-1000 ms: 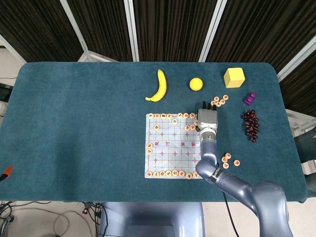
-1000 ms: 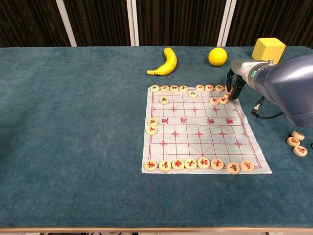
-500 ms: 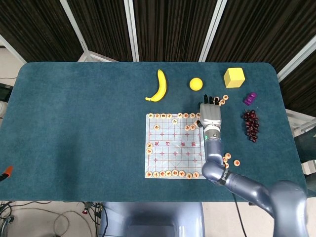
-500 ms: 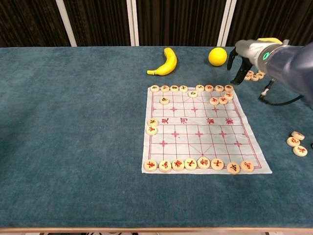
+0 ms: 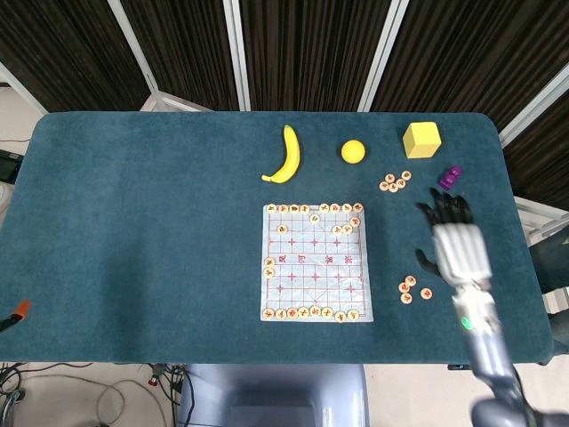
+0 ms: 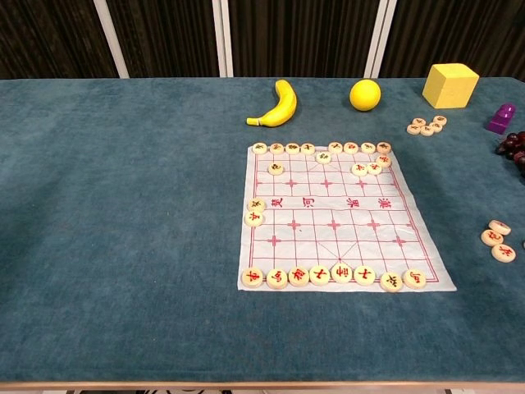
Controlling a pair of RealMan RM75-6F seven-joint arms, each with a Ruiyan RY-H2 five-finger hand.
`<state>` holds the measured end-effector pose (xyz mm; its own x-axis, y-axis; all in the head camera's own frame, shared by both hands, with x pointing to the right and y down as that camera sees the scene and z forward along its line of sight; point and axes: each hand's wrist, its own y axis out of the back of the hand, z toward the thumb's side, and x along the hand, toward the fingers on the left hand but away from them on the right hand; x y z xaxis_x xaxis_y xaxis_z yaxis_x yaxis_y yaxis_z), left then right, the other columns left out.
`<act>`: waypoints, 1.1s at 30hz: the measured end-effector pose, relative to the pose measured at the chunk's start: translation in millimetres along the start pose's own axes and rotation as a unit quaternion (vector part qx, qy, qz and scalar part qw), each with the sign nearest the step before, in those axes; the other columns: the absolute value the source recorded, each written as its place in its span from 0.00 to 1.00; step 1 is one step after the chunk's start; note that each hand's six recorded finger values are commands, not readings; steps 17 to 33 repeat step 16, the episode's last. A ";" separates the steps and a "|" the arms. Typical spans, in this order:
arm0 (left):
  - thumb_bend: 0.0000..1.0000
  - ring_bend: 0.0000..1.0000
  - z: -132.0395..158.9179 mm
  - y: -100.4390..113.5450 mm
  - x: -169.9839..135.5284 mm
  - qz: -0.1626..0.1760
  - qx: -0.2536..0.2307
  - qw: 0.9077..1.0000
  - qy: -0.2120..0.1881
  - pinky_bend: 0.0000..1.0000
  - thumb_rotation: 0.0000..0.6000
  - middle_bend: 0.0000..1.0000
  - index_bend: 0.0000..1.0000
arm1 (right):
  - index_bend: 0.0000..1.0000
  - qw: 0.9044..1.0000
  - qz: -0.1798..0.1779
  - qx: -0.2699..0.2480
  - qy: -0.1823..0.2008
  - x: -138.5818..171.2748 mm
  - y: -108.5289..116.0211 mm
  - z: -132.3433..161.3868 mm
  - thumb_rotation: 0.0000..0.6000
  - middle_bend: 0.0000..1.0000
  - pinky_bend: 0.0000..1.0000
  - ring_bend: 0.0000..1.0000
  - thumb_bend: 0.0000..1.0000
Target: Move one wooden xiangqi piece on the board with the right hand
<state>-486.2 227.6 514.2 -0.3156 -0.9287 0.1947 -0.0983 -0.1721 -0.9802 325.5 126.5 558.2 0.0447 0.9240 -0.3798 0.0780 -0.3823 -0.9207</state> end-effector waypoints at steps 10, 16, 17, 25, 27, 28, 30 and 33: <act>0.03 0.00 -6.4 -3.2 4.1 -0.014 0.004 1.000 0.008 0.06 1.00 0.00 0.02 | 0.15 0.999 -0.036 0.011 -0.027 107.4 -15.8 -67.5 1.00 0.00 0.04 0.00 0.37; 0.03 0.00 -8.0 -5.7 4.2 -0.024 0.008 1.000 0.012 0.06 1.00 0.00 0.02 | 0.14 0.998 -0.034 0.033 -0.028 113.1 -22.7 -73.3 1.00 0.00 0.04 0.00 0.37; 0.03 0.00 -8.0 -5.7 4.2 -0.024 0.008 1.000 0.012 0.06 1.00 0.00 0.02 | 0.14 0.998 -0.034 0.033 -0.028 113.1 -22.7 -73.3 1.00 0.00 0.04 0.00 0.37; 0.03 0.00 -8.0 -5.7 4.2 -0.024 0.008 1.000 0.012 0.06 1.00 0.00 0.02 | 0.14 0.998 -0.034 0.033 -0.028 113.1 -22.7 -73.3 1.00 0.00 0.04 0.00 0.37; 0.03 0.00 -8.0 -5.7 4.2 -0.024 0.008 1.000 0.012 0.06 1.00 0.00 0.02 | 0.14 0.998 -0.034 0.033 -0.028 113.1 -22.7 -73.3 1.00 0.00 0.04 0.00 0.37; 0.03 0.00 -8.0 -5.7 4.2 -0.024 0.008 1.000 0.012 0.06 1.00 0.00 0.02 | 0.14 0.998 -0.034 0.033 -0.028 113.1 -22.7 -73.3 1.00 0.00 0.04 0.00 0.37; 0.03 0.00 -8.0 -5.7 4.2 -0.024 0.008 1.000 0.012 0.06 1.00 0.00 0.02 | 0.14 0.998 -0.034 0.033 -0.028 113.1 -22.7 -73.3 1.00 0.00 0.04 0.00 0.37; 0.03 0.00 -8.0 -5.7 4.2 -0.024 0.008 1.000 0.012 0.06 1.00 0.00 0.02 | 0.14 0.998 -0.034 0.033 -0.028 113.1 -22.7 -73.3 1.00 0.00 0.04 0.00 0.37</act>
